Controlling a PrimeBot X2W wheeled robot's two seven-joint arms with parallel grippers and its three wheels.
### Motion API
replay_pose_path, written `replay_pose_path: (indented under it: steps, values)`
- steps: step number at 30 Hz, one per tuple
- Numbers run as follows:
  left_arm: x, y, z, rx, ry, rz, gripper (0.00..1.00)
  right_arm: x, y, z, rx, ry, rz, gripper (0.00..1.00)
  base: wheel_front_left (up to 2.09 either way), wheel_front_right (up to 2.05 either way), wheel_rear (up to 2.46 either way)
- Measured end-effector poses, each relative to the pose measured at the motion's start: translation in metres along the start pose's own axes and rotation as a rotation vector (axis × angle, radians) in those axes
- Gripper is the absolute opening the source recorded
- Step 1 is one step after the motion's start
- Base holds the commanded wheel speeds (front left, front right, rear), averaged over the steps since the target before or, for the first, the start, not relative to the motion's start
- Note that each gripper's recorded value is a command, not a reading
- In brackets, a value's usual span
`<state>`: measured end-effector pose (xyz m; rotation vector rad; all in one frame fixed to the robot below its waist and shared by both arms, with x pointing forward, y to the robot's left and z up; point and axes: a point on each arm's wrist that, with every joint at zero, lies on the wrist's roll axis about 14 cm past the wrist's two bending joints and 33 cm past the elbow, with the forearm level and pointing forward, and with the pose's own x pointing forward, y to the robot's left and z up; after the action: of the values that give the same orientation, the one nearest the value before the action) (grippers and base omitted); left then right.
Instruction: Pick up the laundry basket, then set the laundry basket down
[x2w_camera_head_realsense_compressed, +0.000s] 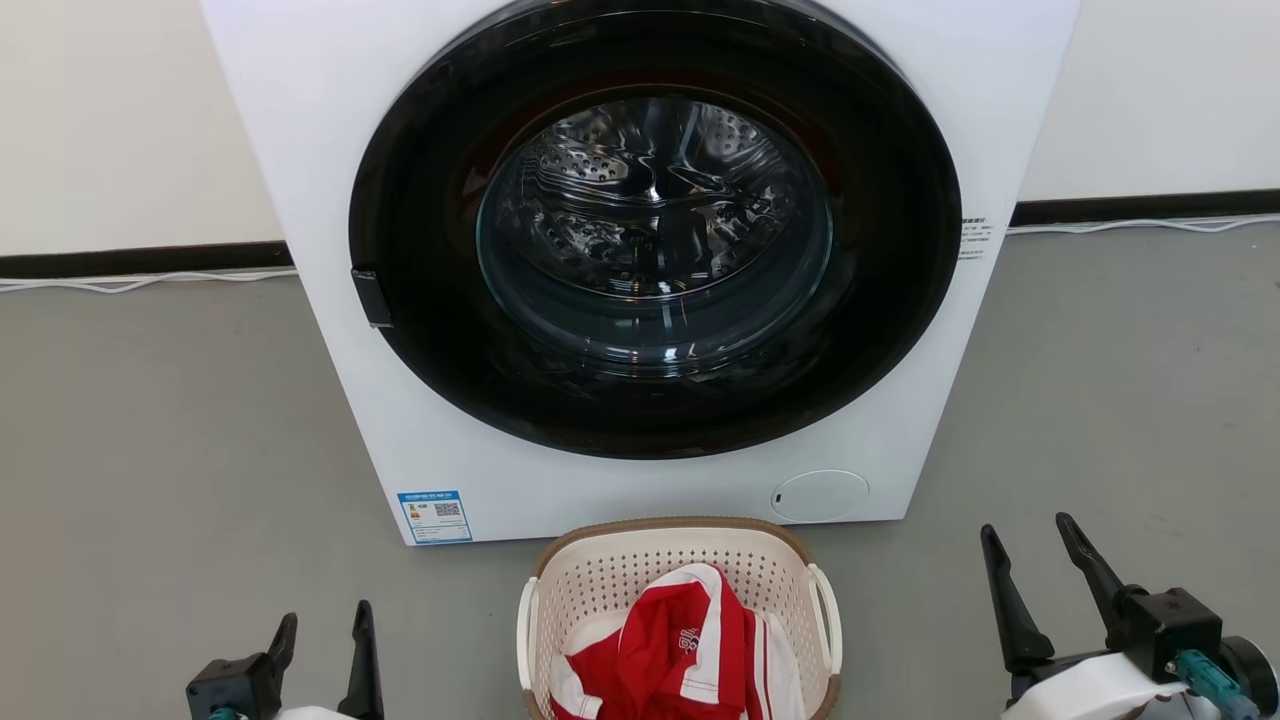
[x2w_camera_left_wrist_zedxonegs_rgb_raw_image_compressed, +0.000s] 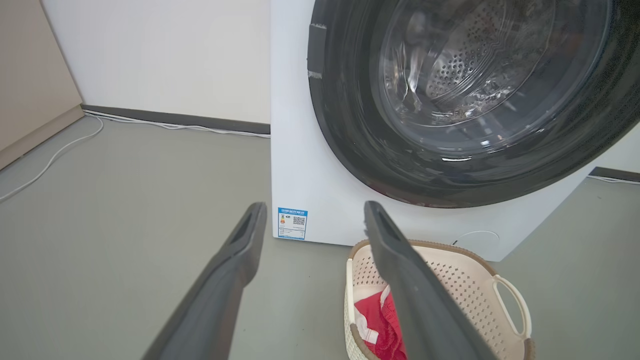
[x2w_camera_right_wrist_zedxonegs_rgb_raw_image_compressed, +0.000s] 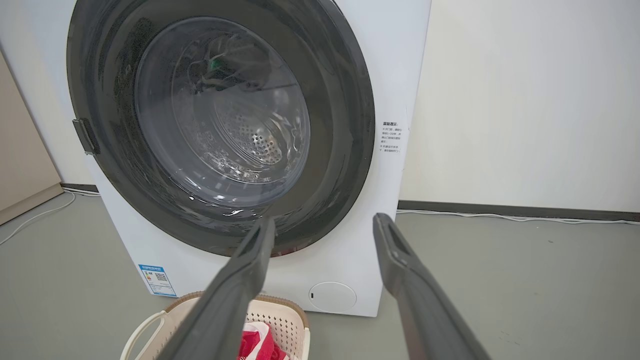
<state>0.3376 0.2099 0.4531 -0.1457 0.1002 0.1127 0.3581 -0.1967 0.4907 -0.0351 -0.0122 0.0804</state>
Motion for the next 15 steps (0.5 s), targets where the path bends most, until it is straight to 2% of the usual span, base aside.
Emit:
replay_pose_path:
  steps: [2, 3, 9, 15]
  values:
    - [0.0, 0.001, 0.0, -0.003, -0.002, 0.005, 1.0, 0.0, 0.0, 0.0, 0.001, 0.001, -0.001, 1.0, 0.0, 0.0, 0.0]
    - [-0.001, 0.003, 0.001, -0.004, -0.003, 0.012, 0.0, 0.0, 0.0, 0.0, 0.0, 0.001, 0.0, 0.0, 0.0, 0.0, 0.0]
    - [-0.015, 0.005, -0.033, -0.04, 0.102, 0.039, 0.0, -0.014, 0.004, -0.033, 0.053, 0.105, -0.015, 0.0, 0.0, 0.0, 0.0]
    - [-0.014, 0.007, -0.035, -0.102, 0.123, 0.054, 0.0, -0.014, 0.001, -0.033, 0.126, 0.106, -0.04, 0.0, 0.0, 0.0, 0.0]
